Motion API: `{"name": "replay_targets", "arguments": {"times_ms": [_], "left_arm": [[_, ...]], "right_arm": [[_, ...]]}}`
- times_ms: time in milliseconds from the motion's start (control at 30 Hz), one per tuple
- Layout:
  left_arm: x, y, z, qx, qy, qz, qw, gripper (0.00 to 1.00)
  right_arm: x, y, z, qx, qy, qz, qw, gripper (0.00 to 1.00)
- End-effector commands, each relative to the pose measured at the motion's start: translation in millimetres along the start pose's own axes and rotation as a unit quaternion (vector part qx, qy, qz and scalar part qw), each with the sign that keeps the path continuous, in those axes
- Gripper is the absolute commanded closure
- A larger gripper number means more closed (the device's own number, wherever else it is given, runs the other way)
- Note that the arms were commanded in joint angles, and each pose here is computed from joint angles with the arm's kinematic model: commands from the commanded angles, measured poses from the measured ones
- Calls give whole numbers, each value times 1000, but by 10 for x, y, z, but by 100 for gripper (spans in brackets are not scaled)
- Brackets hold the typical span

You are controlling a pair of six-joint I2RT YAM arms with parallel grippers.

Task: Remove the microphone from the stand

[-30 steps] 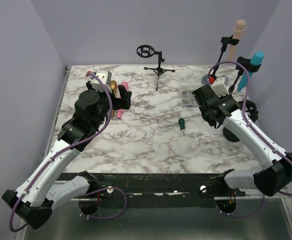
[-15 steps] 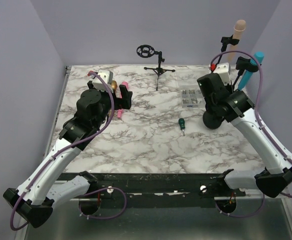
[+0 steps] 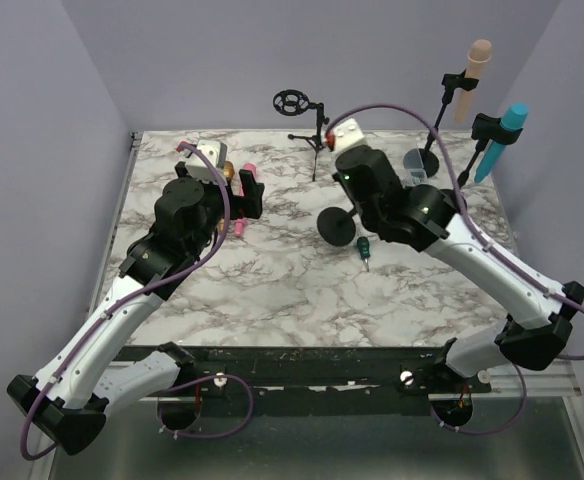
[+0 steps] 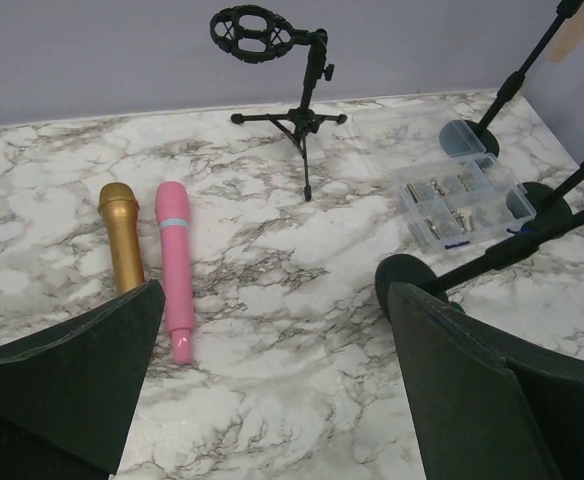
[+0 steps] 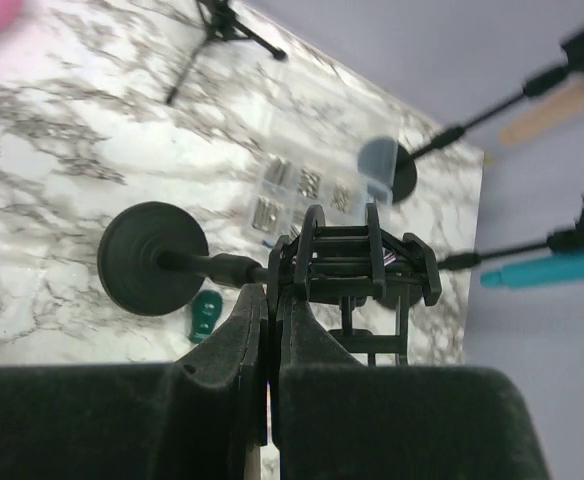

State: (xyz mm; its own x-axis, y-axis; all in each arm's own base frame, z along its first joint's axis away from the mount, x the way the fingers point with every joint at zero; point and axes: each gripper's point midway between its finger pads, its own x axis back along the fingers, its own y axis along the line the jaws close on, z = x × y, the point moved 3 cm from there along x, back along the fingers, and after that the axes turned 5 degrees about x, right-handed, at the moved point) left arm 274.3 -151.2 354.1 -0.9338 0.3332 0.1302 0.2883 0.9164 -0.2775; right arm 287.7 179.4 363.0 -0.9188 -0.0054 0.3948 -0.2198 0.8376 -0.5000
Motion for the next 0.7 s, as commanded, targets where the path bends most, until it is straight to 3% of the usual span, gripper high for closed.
{"name": "replay_targets", "arguments": {"times_ms": [0, 233, 533, 667], "left_arm": [[64, 10, -181, -4, -28, -9, 1000, 1], [120, 121, -228, -1, -50, -40, 998, 2], [164, 267, -252, 13, -69, -85, 994, 1], [175, 319, -262, 19, -75, -100, 992, 2]], "right_arm": [[108, 299, -522, 61, -82, 5, 995, 99], [-6, 1026, -504, 203, -118, -5, 972, 99], [-49, 1537, -278, 227, -117, -56, 965, 99], [-79, 1675, -146, 225, -109, -71, 966, 83]]}}
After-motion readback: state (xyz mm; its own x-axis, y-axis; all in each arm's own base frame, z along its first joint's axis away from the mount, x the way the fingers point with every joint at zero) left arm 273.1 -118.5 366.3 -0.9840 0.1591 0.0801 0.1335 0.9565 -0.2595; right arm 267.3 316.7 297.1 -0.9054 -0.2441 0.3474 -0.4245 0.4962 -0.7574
